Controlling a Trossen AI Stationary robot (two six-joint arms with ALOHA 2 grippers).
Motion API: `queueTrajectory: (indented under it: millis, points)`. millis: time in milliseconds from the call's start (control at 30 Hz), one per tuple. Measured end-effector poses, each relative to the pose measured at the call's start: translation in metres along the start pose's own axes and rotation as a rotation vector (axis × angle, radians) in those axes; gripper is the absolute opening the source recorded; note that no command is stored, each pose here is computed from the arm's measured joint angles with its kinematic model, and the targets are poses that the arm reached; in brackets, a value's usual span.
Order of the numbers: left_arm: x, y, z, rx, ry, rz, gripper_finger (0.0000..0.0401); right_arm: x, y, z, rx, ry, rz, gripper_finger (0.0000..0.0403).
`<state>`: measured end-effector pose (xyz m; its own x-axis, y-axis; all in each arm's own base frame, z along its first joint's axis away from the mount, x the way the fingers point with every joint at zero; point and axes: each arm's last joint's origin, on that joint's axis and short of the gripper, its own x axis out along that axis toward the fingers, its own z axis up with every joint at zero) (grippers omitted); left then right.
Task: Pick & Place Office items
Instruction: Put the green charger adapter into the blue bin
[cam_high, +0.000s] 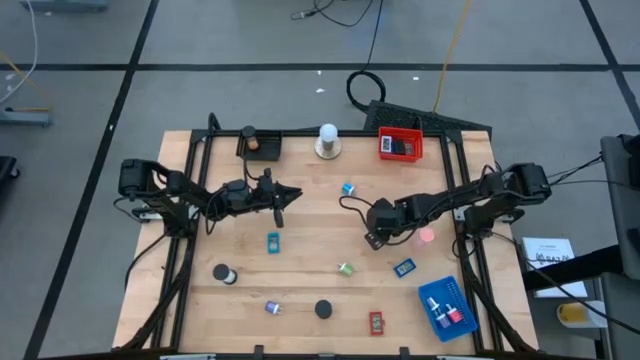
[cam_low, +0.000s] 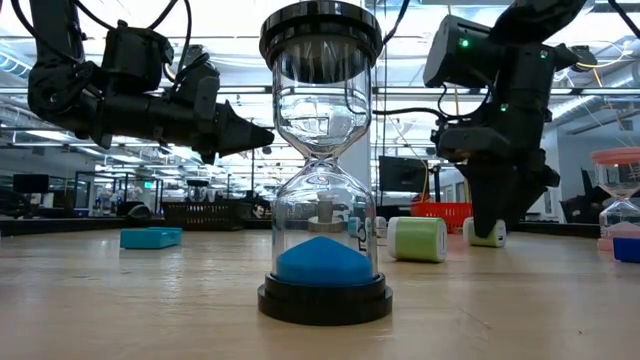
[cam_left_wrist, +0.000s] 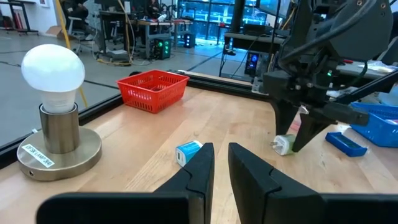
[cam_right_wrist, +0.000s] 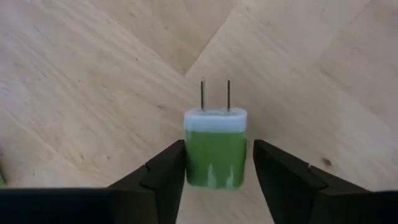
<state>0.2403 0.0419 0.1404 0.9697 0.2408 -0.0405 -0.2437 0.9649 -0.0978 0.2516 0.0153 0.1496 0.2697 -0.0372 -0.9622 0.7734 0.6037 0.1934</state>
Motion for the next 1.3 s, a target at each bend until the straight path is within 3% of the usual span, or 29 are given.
queueTrajectory:
  millis: [200, 267, 533, 667, 1033, 1300]
  points:
    - [0.0, 0.0, 0.0, 0.0, 0.0, 0.0, 0.0056, -0.004, 0.001, 0.001, -0.013, -0.016, 0.025, 0.0119]
    - [0.0, 0.0, 0.0, 0.0, 0.0, 0.0, 0.0056, -0.013, 0.004, 0.003, -0.017, -0.025, 0.044, 0.0117]
    - [0.0, 0.0, 0.0, 0.0, 0.0, 0.0, 0.0056, -0.093, 0.037, -0.005, -0.044, 0.024, 0.025, 0.0117]
    - [0.0, 0.0, 0.0, 0.0, 0.0, 0.0, 0.0056, -0.124, 0.054, -0.035, 0.001, 0.079, -0.026, 0.0118]
    - [0.0, 0.0, 0.0, 0.0, 0.0, 0.0, 0.0056, -0.145, 0.055, -0.145, 0.207, 0.177, -0.141, 0.012]
    - [0.0, 0.0, 0.0, 0.0, 0.0, 0.0, 0.0056, -0.119, 0.024, -0.195, 0.245, 0.2, -0.285, 0.012]
